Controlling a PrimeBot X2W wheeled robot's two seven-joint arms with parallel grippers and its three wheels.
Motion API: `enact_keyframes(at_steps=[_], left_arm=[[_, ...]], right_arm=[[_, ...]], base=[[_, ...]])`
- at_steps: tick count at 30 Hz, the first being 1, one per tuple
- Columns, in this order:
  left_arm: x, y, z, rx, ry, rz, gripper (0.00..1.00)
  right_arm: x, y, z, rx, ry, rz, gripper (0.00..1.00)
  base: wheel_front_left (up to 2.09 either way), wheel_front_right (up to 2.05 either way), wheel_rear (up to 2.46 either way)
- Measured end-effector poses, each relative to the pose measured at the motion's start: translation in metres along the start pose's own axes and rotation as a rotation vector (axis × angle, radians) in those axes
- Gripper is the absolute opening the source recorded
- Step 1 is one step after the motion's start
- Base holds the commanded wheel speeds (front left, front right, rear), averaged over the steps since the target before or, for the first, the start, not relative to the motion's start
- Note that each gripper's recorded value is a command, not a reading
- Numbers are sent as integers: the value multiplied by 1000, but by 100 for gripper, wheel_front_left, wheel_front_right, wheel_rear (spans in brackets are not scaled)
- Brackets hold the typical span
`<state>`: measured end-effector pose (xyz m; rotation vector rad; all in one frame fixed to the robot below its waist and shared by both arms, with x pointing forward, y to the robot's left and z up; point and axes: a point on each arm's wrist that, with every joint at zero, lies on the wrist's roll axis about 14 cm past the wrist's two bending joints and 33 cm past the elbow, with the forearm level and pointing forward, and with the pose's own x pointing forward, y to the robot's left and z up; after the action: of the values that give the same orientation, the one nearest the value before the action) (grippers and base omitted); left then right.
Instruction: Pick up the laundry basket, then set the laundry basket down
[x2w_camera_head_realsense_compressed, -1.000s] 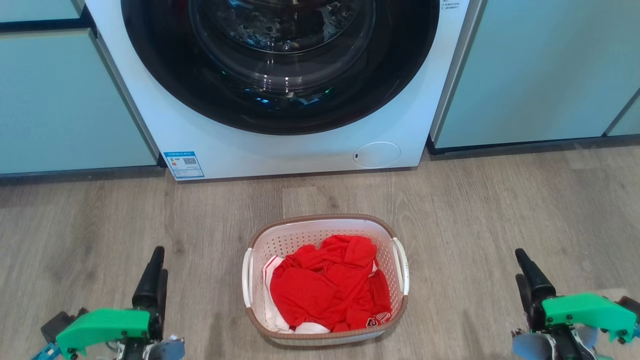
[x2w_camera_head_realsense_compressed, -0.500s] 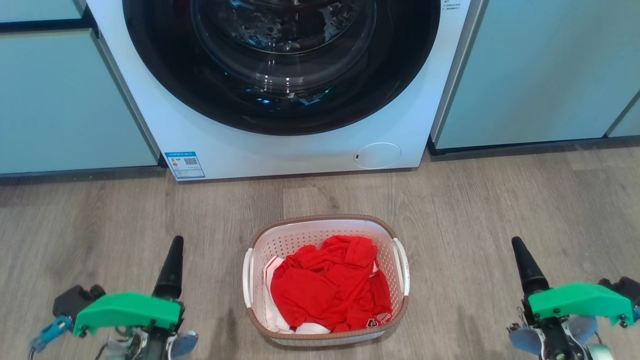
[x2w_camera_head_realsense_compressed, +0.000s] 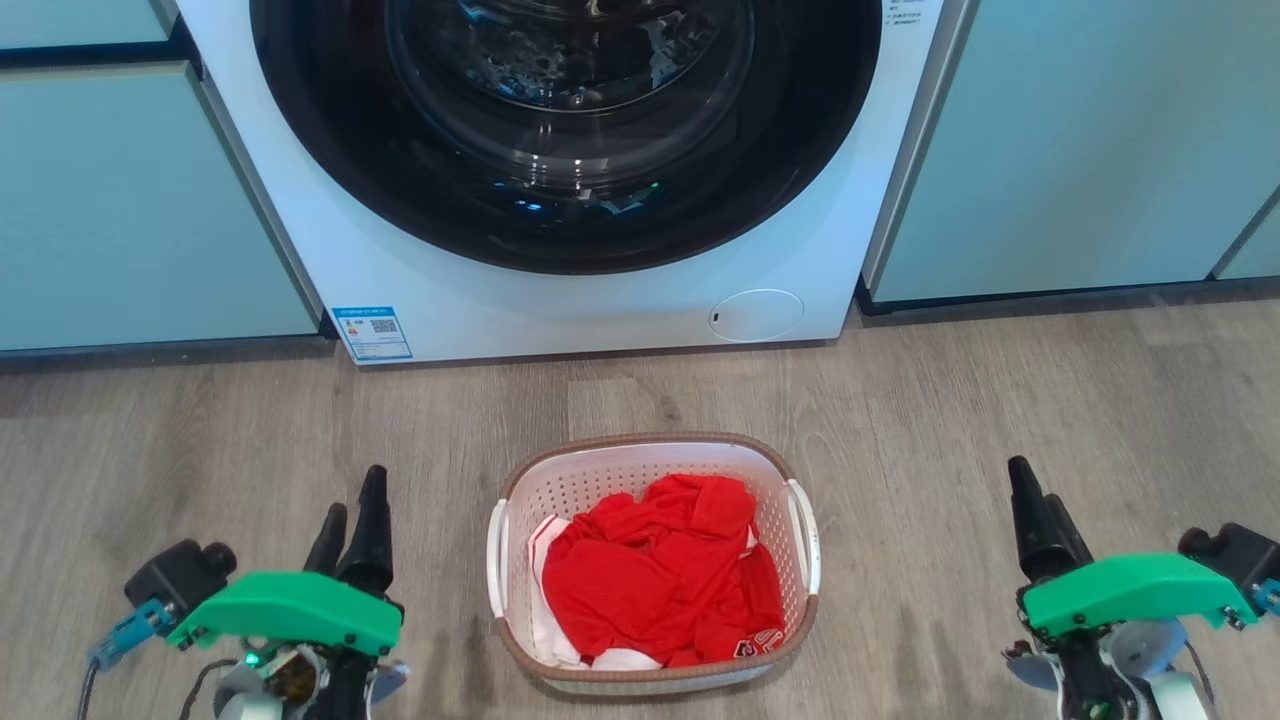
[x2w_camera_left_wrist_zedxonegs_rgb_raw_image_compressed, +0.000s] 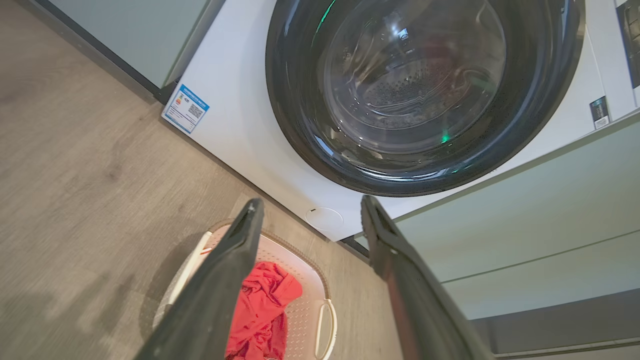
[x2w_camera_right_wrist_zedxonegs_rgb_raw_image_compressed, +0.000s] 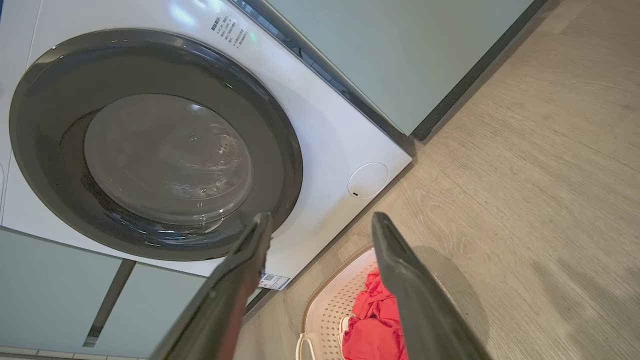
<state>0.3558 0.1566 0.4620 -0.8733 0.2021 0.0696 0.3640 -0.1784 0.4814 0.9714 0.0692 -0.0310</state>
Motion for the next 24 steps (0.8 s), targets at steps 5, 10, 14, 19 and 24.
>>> enact_keyframes(at_steps=[5, 10, 14, 19, 24], left_arm=[[-1, 2, 3, 85, -13, 13, 100], [-1, -1, 5, 159, -27, 11, 100], [-2, -3, 7, 221, -41, 9, 100], [-4, -5, 8, 312, -57, 9, 100], [-7, -4, 4, 383, -55, 11, 100]], right_arm=[[1, 6, -2, -71, 4, 20, 100], [1, 10, -5, -130, 8, 34, 100], [1, 12, -7, -176, 8, 44, 100], [0, 16, -11, -247, 12, 64, 100], [0, 19, -12, -308, 9, 77, 100]], base=[[0, 0, 0], [0, 0, 0], [0, 0, 0], [0, 0, 0], [0, 0, 0]])
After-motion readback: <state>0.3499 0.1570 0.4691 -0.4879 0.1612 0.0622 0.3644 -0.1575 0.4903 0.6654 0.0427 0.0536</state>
